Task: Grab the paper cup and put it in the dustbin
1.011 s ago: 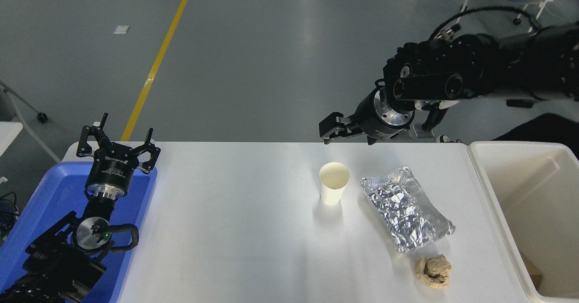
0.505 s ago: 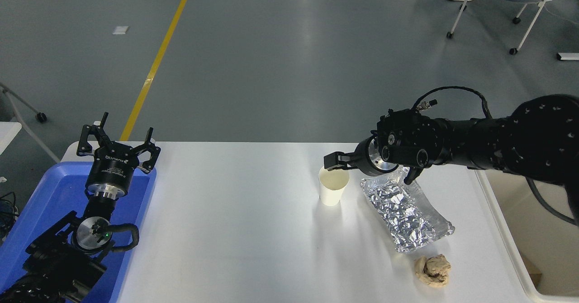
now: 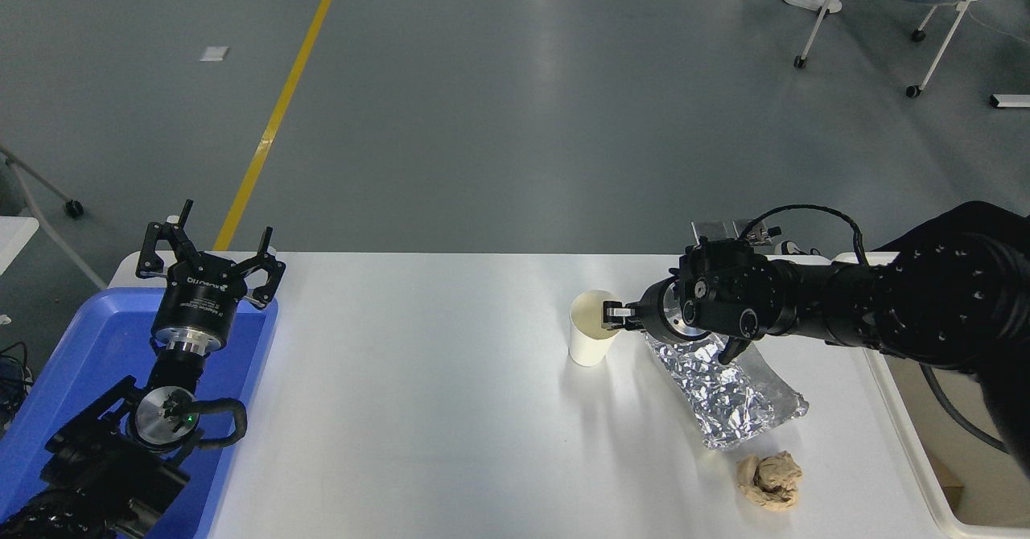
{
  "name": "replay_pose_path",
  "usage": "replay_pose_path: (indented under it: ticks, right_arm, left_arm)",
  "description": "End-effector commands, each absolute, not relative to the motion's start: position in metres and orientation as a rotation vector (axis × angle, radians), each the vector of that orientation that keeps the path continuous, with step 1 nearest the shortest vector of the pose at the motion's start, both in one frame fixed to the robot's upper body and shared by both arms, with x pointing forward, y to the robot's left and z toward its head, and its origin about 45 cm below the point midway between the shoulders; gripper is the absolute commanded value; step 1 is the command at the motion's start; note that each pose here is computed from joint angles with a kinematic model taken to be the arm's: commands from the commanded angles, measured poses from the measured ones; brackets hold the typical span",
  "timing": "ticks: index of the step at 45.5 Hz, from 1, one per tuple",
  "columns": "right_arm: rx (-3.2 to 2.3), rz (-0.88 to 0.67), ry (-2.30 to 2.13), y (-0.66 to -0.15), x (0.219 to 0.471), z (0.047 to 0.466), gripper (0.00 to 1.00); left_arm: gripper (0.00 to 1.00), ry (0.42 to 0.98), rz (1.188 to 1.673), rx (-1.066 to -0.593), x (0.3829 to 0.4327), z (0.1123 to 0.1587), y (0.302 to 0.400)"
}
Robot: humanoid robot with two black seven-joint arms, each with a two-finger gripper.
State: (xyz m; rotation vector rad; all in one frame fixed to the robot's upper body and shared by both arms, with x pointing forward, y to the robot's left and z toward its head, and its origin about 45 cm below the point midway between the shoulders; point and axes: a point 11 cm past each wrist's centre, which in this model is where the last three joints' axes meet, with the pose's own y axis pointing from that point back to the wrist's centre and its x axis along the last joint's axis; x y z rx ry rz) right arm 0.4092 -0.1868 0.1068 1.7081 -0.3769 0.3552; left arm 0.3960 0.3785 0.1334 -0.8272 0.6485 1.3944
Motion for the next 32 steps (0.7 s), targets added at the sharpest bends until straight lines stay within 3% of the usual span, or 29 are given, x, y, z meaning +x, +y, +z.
replay_pose_path:
  ticks: [1, 13, 21, 32]
  right_arm:
    - [1.711, 0.371, -0.377, -0.183, 0.414, 0.115, 0.00]
    - [1.691, 0.402, -0.263, -0.170, 0.420, 0.154, 0.00]
    - [1.701, 0.457, -0.157, -0.140, 0.415, 0.229, 0.00]
    - [1.677, 0.496, -0.162, -0.155, 0.410, 0.329, 0.00]
  left_arm:
    - [1.00, 0.649, 1.394, -0.826, 0.3959, 0.1333, 0.3786]
    - [1.00, 0.649, 1.395, -0.828, 0.3959, 0.1333, 0.3787]
    - [1.00, 0.650, 1.396, -0.827, 0.3954, 0.1327, 0.3789]
    - [1.00, 0.650, 1.396, -0.826, 0.3954, 0.1327, 0.3788]
